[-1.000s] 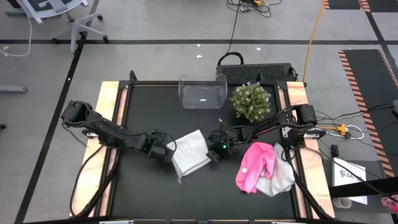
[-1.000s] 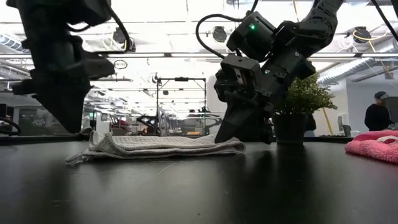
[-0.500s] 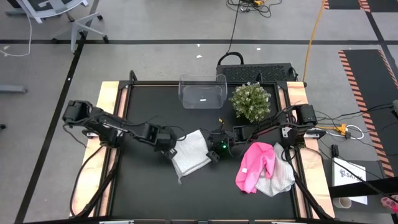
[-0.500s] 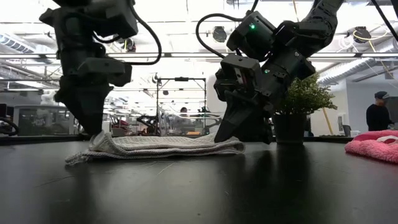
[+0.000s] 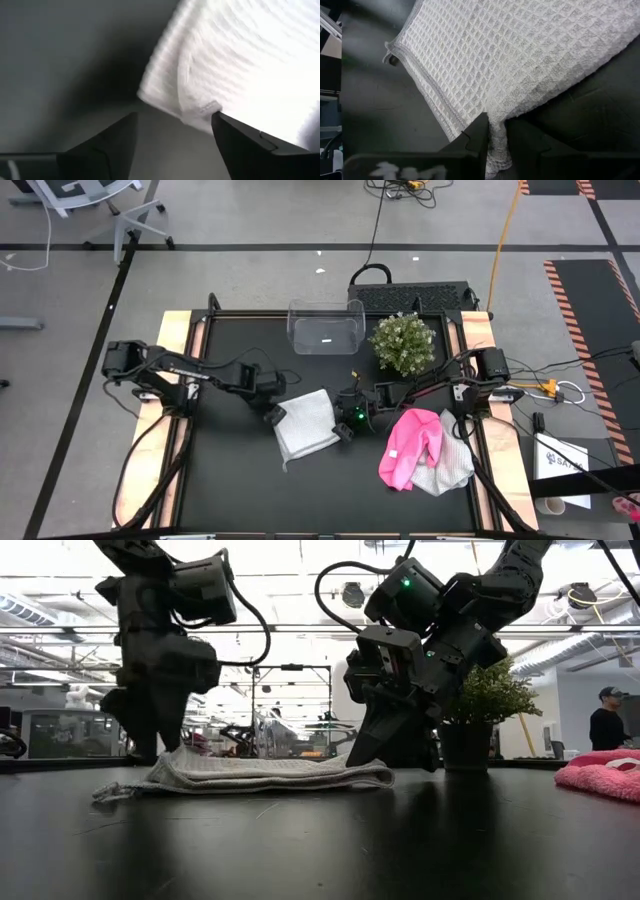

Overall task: Fold microfiber towels
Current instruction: Put the folded gray towel into the transparent bin

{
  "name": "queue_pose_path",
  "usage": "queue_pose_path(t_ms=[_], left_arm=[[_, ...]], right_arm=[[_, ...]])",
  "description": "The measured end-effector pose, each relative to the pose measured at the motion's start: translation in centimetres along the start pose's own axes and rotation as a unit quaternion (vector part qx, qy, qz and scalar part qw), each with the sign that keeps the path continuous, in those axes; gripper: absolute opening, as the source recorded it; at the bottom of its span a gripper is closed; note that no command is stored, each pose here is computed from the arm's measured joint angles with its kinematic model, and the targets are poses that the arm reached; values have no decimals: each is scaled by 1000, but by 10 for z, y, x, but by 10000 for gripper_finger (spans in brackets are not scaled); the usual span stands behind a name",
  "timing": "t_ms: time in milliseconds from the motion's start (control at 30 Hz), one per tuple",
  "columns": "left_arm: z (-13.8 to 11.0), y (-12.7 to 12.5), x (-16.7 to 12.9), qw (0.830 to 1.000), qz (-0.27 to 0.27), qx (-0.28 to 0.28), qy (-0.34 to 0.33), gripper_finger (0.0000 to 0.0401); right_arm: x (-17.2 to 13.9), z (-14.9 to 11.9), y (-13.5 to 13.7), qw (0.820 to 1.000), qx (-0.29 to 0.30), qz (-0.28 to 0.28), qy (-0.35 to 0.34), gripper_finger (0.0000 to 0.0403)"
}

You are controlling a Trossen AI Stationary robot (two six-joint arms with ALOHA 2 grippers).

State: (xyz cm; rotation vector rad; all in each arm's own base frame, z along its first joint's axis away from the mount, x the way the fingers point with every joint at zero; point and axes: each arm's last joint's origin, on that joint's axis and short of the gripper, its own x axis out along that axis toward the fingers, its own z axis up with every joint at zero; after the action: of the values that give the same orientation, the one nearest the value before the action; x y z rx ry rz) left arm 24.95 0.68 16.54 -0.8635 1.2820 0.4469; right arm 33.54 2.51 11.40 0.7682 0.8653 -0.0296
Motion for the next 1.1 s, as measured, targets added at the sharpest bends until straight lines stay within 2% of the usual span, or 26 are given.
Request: queue_pose_path(t_ms=[100, 267, 467, 800, 1100], left_arm=[[-1, -2, -3, 1000, -26, 1, 15, 268], [0, -3, -16, 999, -39, 4, -30, 269], [2, 0, -23, 995, 2, 18, -93, 267], [8, -1, 2, 998, 22, 21, -61, 267], [15, -3, 26, 999, 9, 25, -27, 266]], right_arm=[[0, 0, 0, 1000, 0, 0, 0, 57], [0, 0, 0, 1000, 0, 0, 0, 57], [0, 0, 0, 1000, 3, 0, 0, 57], [0, 1, 0, 1000, 3, 2, -3, 57], [0, 2, 2, 1000, 11, 10, -11, 57]])
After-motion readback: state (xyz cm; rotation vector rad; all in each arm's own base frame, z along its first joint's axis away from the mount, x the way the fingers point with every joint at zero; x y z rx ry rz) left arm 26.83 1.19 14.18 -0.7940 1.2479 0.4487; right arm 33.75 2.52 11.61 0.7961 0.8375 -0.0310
